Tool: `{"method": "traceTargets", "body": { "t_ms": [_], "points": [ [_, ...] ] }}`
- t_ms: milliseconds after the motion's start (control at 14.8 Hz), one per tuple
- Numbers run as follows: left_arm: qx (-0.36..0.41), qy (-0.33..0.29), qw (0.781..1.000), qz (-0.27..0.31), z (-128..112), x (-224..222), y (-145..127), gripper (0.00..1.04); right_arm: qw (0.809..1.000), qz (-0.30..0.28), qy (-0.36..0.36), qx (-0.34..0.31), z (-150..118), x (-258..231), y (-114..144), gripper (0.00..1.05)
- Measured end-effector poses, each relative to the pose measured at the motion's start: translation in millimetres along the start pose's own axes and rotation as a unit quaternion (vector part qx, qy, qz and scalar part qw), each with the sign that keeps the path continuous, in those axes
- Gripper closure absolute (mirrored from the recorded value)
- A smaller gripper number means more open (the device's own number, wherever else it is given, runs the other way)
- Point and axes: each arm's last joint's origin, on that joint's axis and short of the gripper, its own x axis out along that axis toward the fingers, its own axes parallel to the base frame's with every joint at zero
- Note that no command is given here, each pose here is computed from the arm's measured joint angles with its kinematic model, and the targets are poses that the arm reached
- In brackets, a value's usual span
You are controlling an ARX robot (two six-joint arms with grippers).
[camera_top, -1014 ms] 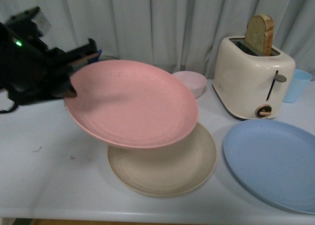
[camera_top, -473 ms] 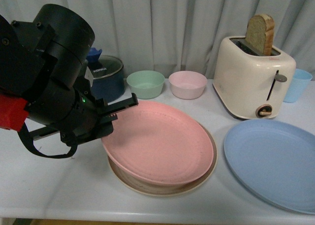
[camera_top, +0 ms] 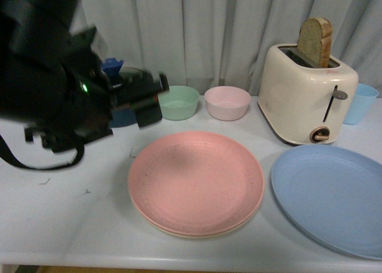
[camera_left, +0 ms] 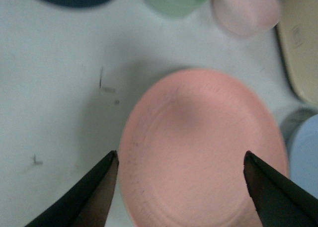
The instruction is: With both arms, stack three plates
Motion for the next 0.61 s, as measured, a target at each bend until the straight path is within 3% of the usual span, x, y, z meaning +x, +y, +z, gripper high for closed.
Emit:
{"method": "traceTargets", "body": {
  "t_ms": [68, 135, 203, 271, 406, 473, 541, 609],
  "points": [
    [0.011, -0.046, 0.999, -0.018, 19, -19, -7, 0.15, 1.0, 0.0, 0.0, 0.0, 0, 0, 0, 0.06],
    [0.034, -0.139, 0.99, -0.018, 20, -13, -6, 0.12, 1.0, 0.0, 0.0, 0.0, 0, 0, 0, 0.06],
    [0.083, -0.215, 0.973, 0.031, -9, -12, 19, 0.26, 1.0, 0.0, 0.0, 0.0, 0, 0, 0, 0.06],
    [0.127, -0.24, 0.961, 0.049, -35, -22, 43, 0.39, 1.0, 0.0, 0.0, 0.0, 0, 0, 0, 0.06],
    [0.135, -0.381, 0.914, 0.036, -20, -78, 57, 0.68, 1.0, 0.0, 0.0, 0.0, 0, 0, 0, 0.06],
    [0.143, -0.39, 0.909, 0.03, -33, -88, 66, 0.82, 1.0, 0.0, 0.0, 0.0, 0, 0, 0, 0.06],
    [0.156, -0.333, 0.929, 0.041, -58, -85, 80, 0.97, 1.0, 0.0, 0.0, 0.0, 0, 0, 0, 0.06],
    [0.159, -0.316, 0.934, 0.045, -69, -91, 88, 1.03, 1.0, 0.0, 0.0, 0.0, 0, 0, 0, 0.06]
  ]
}}
